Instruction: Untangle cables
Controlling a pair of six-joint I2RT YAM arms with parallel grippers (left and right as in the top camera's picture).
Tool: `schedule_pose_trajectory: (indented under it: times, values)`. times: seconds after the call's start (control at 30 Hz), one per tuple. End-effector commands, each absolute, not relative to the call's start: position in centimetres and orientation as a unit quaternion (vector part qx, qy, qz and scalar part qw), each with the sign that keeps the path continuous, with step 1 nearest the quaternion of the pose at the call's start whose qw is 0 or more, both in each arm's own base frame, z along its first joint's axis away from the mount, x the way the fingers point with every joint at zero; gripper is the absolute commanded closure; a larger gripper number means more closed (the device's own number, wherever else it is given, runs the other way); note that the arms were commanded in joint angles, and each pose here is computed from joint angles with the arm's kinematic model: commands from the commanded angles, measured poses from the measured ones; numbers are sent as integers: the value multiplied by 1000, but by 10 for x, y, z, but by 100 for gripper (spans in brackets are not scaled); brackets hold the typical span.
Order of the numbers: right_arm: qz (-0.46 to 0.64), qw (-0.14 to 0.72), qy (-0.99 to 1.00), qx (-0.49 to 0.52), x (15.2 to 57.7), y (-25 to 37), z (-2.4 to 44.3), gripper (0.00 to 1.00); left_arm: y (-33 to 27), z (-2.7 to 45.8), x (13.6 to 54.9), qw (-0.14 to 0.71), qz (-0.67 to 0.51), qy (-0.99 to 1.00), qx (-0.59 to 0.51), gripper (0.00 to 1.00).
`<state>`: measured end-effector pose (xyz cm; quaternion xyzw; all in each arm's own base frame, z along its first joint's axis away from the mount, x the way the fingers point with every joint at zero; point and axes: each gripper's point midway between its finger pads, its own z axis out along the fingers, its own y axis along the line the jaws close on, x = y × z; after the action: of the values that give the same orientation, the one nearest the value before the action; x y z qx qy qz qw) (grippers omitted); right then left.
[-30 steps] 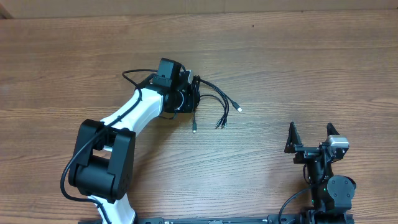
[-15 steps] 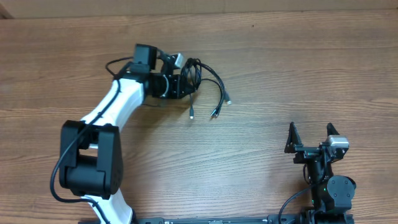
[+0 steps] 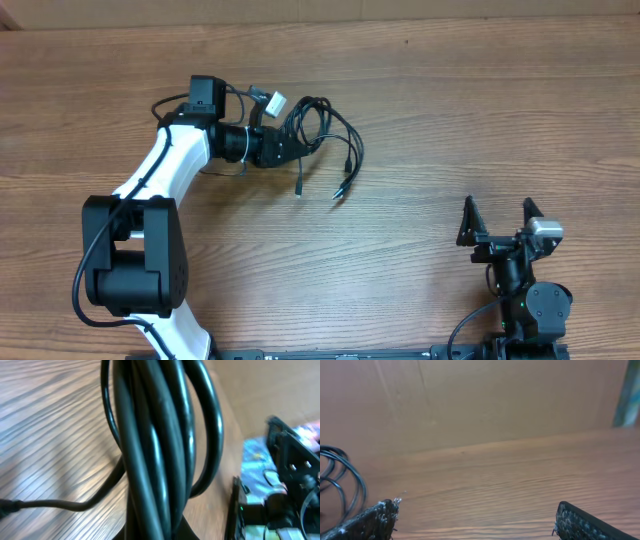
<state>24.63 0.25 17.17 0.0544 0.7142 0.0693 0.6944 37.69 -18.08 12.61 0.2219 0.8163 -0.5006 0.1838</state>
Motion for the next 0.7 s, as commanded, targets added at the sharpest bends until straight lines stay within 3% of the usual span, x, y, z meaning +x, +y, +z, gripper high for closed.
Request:
schedule_pose_trajectory:
  times: [0.0,0.33,0.67]
  values:
    - [158,690,698,111,246,9,176,0,-195,163,370,235,-555,742,293,96]
    - [232,762,603,40,229,36,263,0,-209,186,356,246,-607,684,321,96]
    - [261,743,616,4,240,52,336,0,-241,183,338,225,-609,670,359,96]
